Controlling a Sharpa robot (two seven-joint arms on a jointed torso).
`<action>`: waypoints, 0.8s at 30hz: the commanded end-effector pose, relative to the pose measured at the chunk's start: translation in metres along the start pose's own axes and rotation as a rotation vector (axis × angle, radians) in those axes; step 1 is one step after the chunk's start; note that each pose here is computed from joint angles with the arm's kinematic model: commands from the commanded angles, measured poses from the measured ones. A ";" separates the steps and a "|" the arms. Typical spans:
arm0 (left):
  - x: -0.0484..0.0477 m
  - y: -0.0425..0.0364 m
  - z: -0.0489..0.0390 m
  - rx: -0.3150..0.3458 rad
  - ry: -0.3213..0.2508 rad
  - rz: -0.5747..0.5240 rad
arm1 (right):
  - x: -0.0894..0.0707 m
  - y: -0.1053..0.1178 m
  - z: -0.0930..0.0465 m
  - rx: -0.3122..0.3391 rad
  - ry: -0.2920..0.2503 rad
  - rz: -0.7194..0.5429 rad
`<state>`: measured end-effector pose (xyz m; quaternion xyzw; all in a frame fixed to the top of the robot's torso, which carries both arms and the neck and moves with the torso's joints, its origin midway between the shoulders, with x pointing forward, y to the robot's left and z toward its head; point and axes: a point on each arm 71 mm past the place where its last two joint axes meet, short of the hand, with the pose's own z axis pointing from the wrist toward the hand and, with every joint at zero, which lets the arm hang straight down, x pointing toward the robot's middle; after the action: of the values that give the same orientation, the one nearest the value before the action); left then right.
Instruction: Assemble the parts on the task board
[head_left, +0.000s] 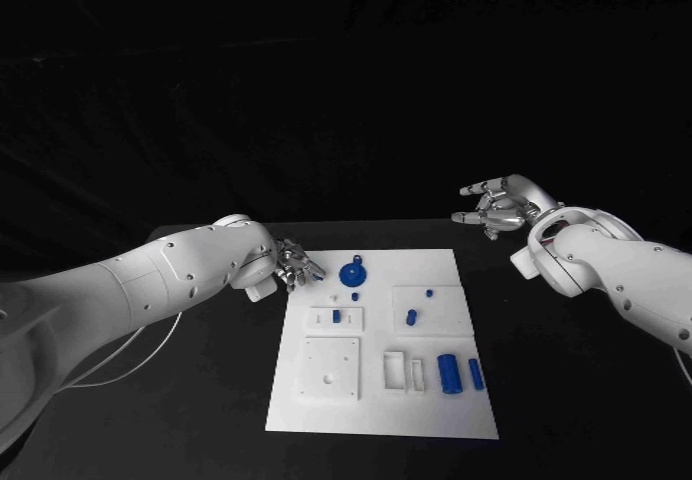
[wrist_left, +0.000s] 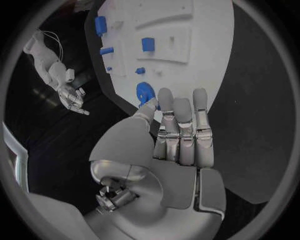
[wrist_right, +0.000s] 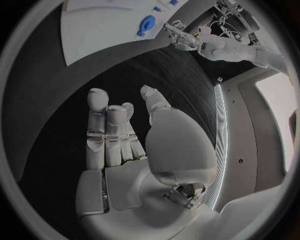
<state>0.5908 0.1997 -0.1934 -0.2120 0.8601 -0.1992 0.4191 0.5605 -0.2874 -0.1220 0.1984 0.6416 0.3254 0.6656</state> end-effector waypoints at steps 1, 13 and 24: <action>-0.0005 0.0011 -0.0080 -0.041 -0.036 -0.052 | 0.000 -0.001 0.000 0.001 0.013 -0.001; 0.0182 0.0089 -0.0322 -0.060 -0.043 0.001 | 0.003 -0.006 -0.001 0.013 0.018 0.001; 0.0383 0.0094 -0.0354 -0.034 -0.071 0.041 | 0.006 -0.008 -0.002 0.018 0.025 0.003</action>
<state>0.5383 0.1949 -0.2046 -0.2056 0.8647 -0.1702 0.4256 0.5602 -0.2904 -0.1310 0.2040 0.6479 0.3203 0.6603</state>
